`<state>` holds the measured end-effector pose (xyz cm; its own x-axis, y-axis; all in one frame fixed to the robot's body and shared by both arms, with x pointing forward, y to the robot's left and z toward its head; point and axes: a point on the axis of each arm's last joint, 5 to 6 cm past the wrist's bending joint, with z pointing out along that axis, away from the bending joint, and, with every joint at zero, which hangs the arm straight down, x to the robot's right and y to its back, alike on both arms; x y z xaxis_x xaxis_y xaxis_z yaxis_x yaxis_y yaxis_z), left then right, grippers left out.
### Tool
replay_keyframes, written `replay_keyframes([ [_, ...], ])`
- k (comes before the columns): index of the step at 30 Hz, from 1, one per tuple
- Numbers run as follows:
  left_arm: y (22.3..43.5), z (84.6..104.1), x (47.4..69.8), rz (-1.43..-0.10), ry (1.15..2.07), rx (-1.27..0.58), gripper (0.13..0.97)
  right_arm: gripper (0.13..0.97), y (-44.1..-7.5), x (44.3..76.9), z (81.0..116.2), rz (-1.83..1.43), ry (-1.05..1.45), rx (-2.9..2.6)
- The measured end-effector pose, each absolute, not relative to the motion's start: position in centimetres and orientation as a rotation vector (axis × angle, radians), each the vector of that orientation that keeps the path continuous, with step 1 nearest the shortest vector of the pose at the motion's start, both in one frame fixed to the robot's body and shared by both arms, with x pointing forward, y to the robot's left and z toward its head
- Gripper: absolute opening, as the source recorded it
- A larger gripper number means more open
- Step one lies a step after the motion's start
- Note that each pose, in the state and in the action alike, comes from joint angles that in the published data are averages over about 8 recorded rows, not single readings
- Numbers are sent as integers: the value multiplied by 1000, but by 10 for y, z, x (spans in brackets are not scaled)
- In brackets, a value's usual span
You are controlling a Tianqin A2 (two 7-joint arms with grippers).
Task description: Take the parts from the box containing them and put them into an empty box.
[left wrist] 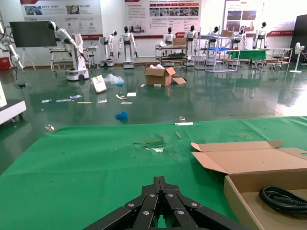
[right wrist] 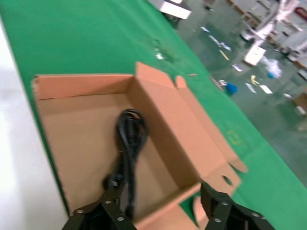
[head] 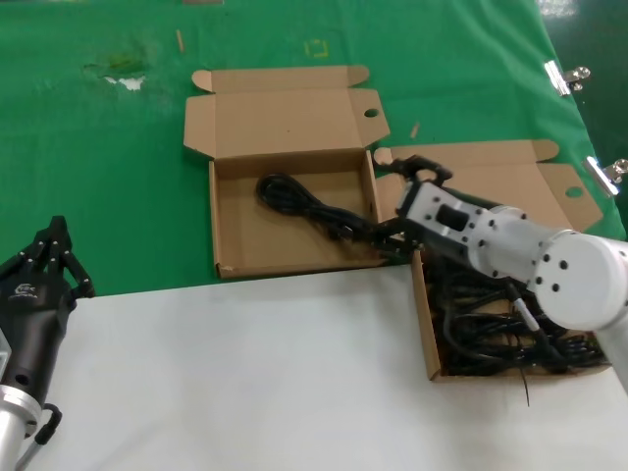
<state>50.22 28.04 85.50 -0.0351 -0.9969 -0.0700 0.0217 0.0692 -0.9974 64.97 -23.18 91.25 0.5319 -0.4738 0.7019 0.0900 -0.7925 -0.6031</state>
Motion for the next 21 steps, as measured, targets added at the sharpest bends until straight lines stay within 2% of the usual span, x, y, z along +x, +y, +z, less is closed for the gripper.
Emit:
replay_keyframes([
  [3,280,855,502,-1193,1252,-1126,140,500,-240,644,919,-1262,350,-2159],
  [11,280,855,502,-1193,1252,-1125,140,708,-266,623,936,-1313,443,-2097],
  [15,280,855,502,-1193,1252,-1126,140,708,-278,608,941,-1335,481,-2070],
  [21,280,855,502,-1193,1252,-1126,140,822,-291,584,944,-1353,515,-2033],
])
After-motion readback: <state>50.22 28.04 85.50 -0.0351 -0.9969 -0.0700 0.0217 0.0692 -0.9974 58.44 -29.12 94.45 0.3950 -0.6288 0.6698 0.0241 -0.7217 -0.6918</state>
